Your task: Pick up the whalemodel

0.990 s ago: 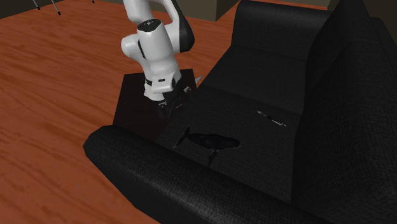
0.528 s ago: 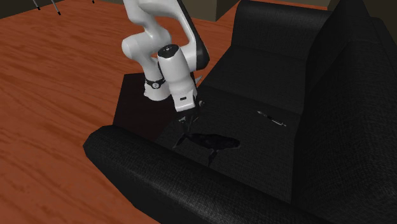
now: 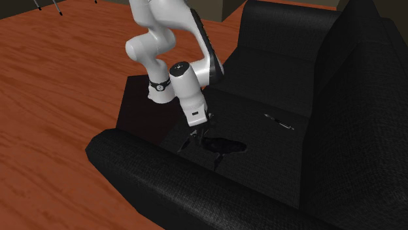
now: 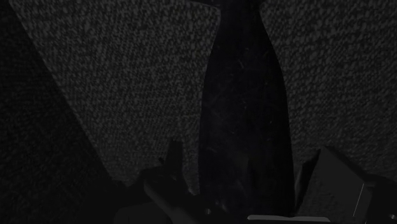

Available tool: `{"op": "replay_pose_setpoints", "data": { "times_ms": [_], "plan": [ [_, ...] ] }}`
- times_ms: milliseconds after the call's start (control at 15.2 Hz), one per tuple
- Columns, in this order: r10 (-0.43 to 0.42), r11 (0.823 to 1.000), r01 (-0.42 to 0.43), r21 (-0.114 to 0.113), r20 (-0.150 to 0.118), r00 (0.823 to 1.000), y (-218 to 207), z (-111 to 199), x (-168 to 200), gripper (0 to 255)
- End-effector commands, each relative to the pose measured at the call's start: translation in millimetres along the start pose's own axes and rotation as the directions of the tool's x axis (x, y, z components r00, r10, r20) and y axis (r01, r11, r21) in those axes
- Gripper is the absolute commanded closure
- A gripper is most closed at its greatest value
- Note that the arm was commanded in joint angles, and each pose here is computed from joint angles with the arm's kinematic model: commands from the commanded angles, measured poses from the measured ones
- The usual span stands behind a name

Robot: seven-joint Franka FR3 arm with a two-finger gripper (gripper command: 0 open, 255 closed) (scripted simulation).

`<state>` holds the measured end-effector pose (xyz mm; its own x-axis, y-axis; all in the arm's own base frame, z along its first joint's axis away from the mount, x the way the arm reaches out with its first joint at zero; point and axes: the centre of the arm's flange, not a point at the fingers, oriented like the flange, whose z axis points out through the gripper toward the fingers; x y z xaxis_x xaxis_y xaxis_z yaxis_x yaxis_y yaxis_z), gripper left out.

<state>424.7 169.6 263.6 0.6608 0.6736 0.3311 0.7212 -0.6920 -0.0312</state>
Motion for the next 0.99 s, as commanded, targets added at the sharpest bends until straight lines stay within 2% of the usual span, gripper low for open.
{"op": "replay_pose_setpoints", "data": {
  "times_ms": [0,132,198,792,924],
  "plan": [
    [0.000,1.000,0.000,0.000,0.000,1.000,-0.6,10.0,-2.8,0],
    [0.000,1.000,0.000,0.000,0.000,1.000,-0.5,12.9,-3.8,0],
    [0.000,1.000,0.000,0.000,0.000,1.000,0.0,12.8,-3.1,255],
    [0.000,1.000,0.000,0.000,0.000,1.000,-0.5,12.8,-3.8,255],
    [0.000,1.000,0.000,0.000,0.000,1.000,-0.9,2.9,-0.3,255]
  ]
}}
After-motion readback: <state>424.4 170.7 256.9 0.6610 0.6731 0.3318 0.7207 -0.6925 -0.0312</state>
